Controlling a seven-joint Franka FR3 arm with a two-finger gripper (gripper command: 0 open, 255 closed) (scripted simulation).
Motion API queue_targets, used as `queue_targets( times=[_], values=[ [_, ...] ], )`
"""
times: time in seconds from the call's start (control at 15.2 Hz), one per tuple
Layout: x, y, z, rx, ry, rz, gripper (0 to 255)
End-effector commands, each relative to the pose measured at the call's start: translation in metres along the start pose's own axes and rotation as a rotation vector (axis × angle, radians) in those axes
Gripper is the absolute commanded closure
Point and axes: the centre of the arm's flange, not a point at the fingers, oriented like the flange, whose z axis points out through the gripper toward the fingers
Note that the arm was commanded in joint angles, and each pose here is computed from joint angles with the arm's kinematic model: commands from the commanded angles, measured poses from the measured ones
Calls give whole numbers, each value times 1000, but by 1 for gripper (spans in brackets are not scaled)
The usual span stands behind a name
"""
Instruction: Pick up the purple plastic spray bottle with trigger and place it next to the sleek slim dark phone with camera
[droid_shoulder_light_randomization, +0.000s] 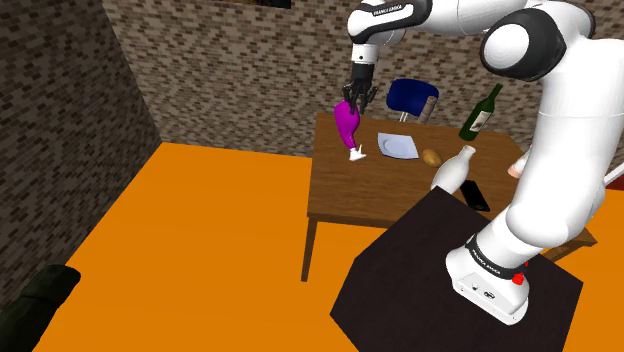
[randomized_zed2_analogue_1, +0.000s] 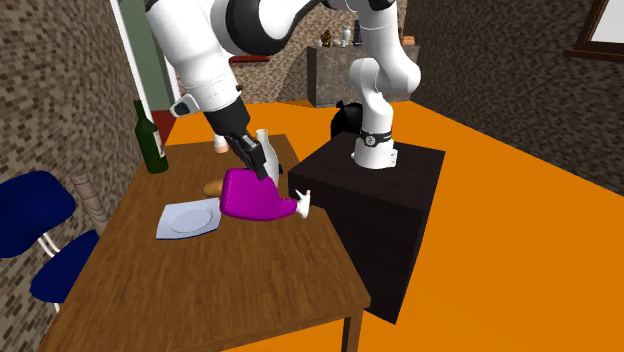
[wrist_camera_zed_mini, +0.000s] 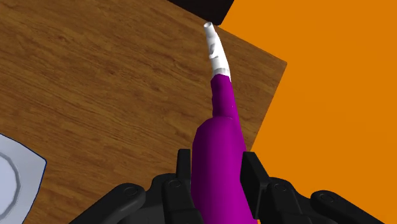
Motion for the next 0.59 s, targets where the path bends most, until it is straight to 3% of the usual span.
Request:
queue_targets(
  times=[0.0, 0.53],
  values=[
    [-3, -1, -9, 0, 0, 0, 255],
    [-17, -5, -49, 0, 0, 0, 255]
  ],
)
